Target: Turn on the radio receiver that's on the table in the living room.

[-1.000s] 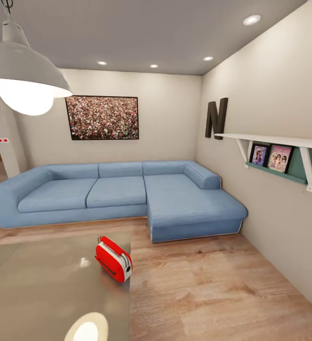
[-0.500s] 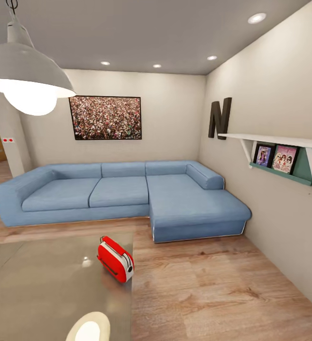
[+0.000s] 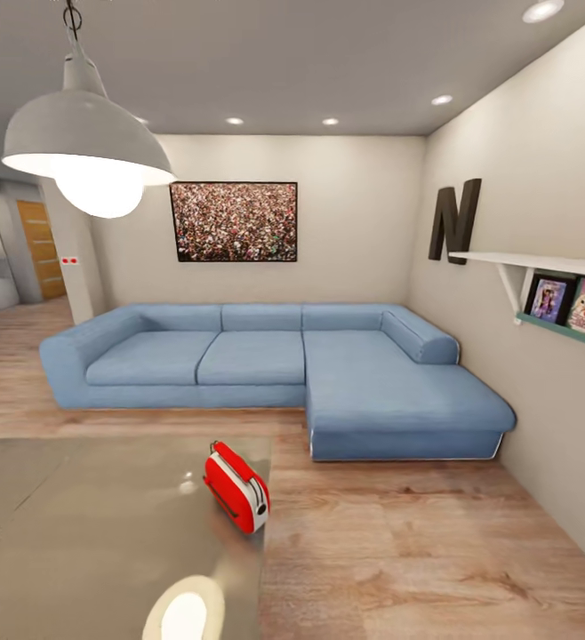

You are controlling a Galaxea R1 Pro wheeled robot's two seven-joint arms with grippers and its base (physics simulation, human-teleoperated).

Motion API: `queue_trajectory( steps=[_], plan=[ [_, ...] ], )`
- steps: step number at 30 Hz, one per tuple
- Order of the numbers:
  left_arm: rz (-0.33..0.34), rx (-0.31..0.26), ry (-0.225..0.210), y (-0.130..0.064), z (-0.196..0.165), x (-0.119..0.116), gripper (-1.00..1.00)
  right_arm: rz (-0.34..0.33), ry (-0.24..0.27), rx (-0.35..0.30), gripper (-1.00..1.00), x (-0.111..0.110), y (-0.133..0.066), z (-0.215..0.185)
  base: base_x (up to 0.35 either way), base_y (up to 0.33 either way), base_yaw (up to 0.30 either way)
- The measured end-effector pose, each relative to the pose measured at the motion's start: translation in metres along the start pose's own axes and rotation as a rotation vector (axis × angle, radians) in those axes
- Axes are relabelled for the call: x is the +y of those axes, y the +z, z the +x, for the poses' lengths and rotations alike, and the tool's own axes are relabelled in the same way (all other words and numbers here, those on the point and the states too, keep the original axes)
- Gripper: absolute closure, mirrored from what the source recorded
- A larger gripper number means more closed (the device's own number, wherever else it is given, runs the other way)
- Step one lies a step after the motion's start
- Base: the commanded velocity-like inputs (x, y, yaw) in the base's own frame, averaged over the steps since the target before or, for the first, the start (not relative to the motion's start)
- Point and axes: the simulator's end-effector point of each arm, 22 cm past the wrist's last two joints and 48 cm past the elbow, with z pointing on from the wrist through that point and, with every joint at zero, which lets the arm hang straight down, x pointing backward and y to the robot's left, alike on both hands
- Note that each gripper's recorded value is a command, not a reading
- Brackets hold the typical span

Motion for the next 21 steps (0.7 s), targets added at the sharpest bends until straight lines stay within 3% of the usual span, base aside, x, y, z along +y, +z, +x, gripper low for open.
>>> queue_trajectory(
  steps=[11,21],
  plan=[
    [0.001,0.001,0.001,0.0,0.0001,-0.0004,-1.0,0.0,0.0,0.0,-1.0,0.0002,0.0,0.0,0.136,-0.31,0.297],
    [0.001,0.0,0.001,0.0,-0.0001,-0.0004,-1.0,0.0,0.001,0.0,-1.0,0.0001,0.0,0.0001,0.025,-0.31,0.297]
  ],
)
